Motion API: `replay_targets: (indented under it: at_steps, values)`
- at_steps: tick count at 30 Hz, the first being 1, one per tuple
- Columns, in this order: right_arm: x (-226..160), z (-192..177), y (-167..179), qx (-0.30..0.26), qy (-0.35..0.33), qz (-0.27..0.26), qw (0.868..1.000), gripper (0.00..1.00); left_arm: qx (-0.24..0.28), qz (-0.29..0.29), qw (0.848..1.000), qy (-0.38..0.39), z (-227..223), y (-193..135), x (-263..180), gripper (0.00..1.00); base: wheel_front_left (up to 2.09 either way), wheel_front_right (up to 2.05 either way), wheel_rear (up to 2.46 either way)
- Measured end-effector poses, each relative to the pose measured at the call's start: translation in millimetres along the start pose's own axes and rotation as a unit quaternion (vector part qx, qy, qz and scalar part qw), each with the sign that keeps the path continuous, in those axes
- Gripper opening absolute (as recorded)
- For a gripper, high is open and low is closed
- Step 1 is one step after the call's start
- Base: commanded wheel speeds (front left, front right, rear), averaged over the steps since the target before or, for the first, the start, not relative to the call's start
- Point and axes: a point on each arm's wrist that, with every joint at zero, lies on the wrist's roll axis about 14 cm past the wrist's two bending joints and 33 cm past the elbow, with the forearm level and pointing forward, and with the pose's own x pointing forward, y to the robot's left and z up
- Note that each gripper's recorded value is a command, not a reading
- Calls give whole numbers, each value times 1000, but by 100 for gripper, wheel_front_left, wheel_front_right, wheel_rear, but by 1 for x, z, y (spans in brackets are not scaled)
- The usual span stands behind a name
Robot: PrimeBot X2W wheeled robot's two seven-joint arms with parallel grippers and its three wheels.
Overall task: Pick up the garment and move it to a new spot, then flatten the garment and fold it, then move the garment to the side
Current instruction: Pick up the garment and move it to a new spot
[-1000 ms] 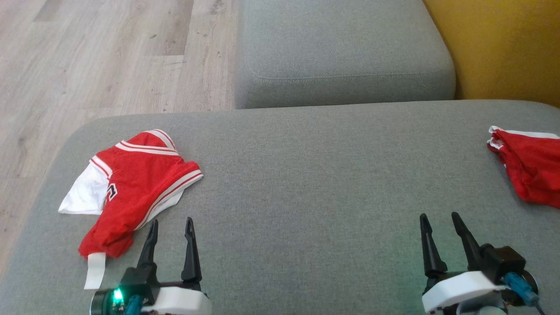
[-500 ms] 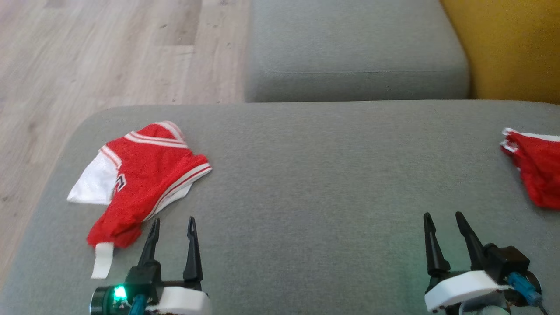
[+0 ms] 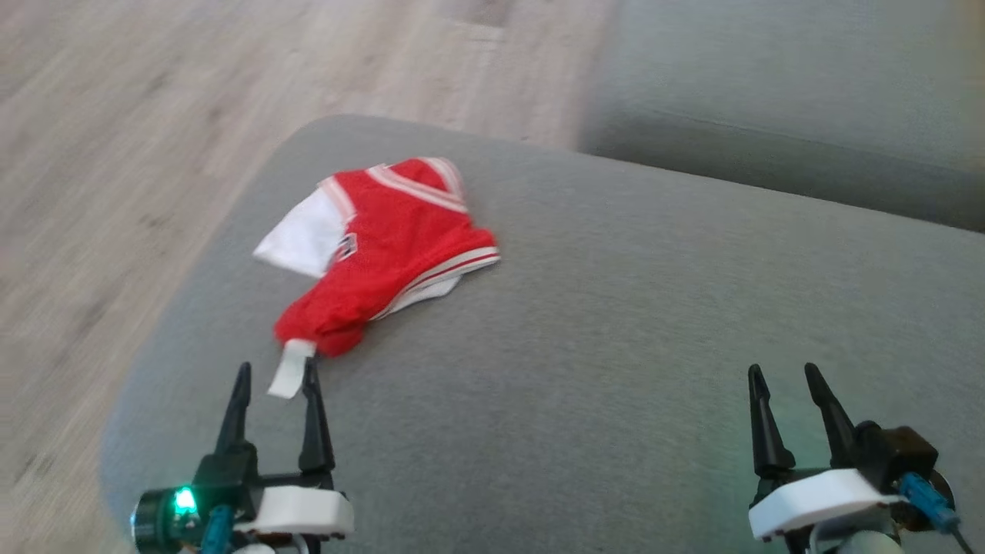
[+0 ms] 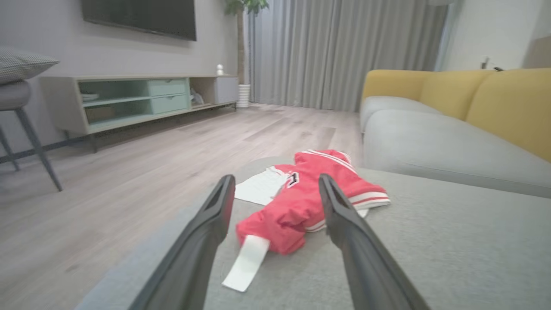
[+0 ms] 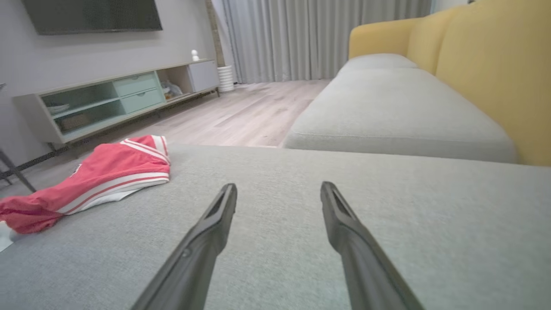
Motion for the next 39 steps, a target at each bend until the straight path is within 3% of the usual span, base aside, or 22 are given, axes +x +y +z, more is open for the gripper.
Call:
replay_targets:
  at_steps: [11, 17, 22, 26, 32, 36, 39]
  values:
    - [32, -21, 28, -9, 29, 54, 998, 100, 17, 69, 997, -13, 13, 42, 3, 100, 0, 0, 0]
    - [55, -31, -5, -27, 35, 36, 998, 100, 45, 36, 995, -87, 68, 32, 73, 100, 0, 0, 0]
    - [85, -27, -39, -53, 20, 24, 998, 100, 82, -35, 993, -81, 72, 2, 143, 100, 0, 0, 0]
    - [100, -33, -66, -71, 18, 11, 997, 100, 100, -80, 992, -11, 51, -29, 204, 100, 0, 0, 0]
    - [111, -51, -90, -79, 28, 2, 996, 100, 71, -94, 981, 152, -16, -55, 258, 100, 0, 0, 0]
    - [111, -50, -108, -85, 21, -17, 996, 100, 85, -85, 944, 308, -100, -49, 241, 100, 0, 0, 0]
    - [104, -53, -124, -89, 25, -36, 995, 100, 78, -84, 918, 380, -138, -51, 223, 100, 0, 0, 0]
